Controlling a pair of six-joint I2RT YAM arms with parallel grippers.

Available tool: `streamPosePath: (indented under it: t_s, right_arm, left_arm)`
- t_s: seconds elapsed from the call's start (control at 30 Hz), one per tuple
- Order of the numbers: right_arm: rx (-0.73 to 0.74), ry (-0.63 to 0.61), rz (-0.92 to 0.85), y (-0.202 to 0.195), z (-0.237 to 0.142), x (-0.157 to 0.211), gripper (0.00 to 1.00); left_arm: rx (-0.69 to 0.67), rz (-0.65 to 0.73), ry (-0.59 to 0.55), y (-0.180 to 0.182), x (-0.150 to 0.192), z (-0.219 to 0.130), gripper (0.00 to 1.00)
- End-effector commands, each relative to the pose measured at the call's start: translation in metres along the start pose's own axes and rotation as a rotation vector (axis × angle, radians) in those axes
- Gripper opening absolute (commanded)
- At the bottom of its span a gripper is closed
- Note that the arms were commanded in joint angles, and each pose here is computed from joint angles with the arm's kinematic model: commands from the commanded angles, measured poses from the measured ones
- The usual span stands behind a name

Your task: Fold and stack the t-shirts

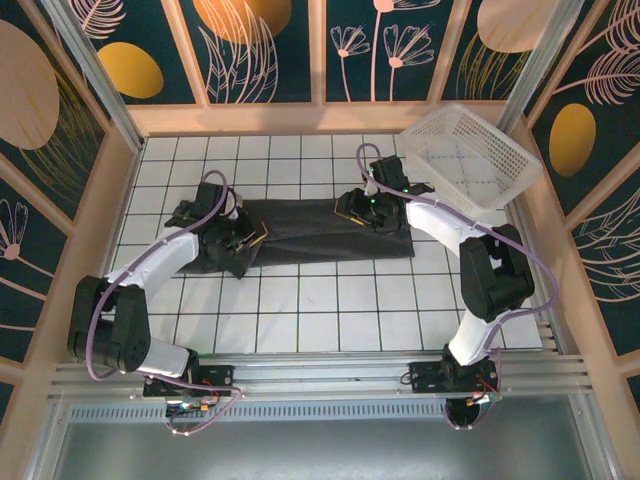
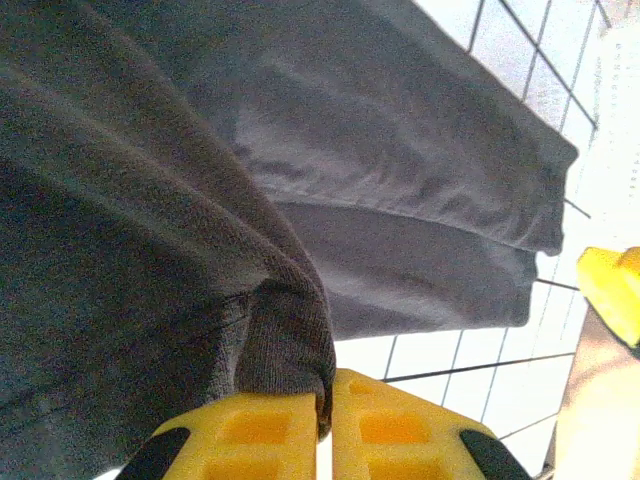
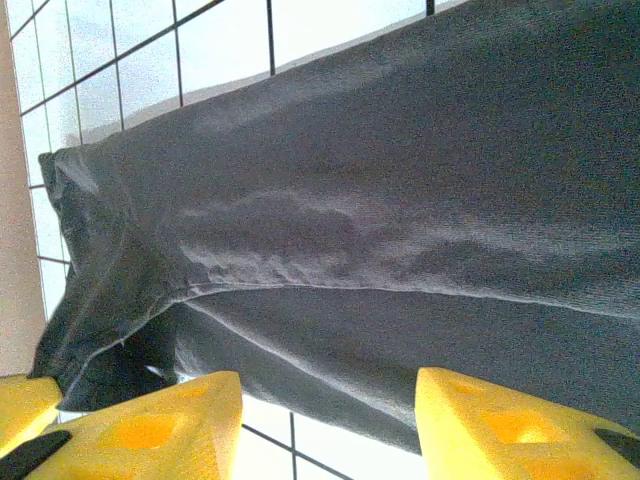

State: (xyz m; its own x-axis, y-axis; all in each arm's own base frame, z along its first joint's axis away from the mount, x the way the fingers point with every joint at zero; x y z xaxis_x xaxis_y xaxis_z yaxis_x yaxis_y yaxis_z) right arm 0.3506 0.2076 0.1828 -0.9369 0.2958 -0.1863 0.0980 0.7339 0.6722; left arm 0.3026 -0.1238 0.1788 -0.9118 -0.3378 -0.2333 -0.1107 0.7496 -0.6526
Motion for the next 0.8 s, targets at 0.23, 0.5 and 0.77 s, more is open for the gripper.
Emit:
streamPosePath:
  t_s: [0.23,0.5,0.77]
  right_arm:
    - [-0.038,-0.013,-0.013,0.012,-0.005,-0.001,0.49]
    - [-0.040,-0.006,-0.015,0.014,-0.001,0.000,0.49]
    - [-0.090,0.033,-0.065,0.030,0.007,0.007,0.49]
  left_arm:
    - [-0.087,0.002,0.248,0.026,0.037,0.009,0.08]
    - [-0.287,0.106,0.127,0.025,0.020,-0.020,0.54]
    - [-0.424,-0.070,-0.151,0.098,-0.023,-0.057,0.35]
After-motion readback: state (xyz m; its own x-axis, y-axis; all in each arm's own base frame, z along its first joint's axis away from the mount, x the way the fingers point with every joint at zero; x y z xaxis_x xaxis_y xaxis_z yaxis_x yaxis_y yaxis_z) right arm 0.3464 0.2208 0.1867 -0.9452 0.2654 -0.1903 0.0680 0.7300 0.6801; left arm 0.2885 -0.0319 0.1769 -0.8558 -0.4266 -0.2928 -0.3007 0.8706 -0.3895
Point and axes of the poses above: each hand's point on the last joint's axis, 136 mm out from that joint toward the fingers, its own z axis out along the fingers, its own y axis along the line the jaws close on, x = y × z, the point moved 8 cm from there along -z, back along the fingers, and after that the axes turned 8 degrees about z, right-handed, at the moved point
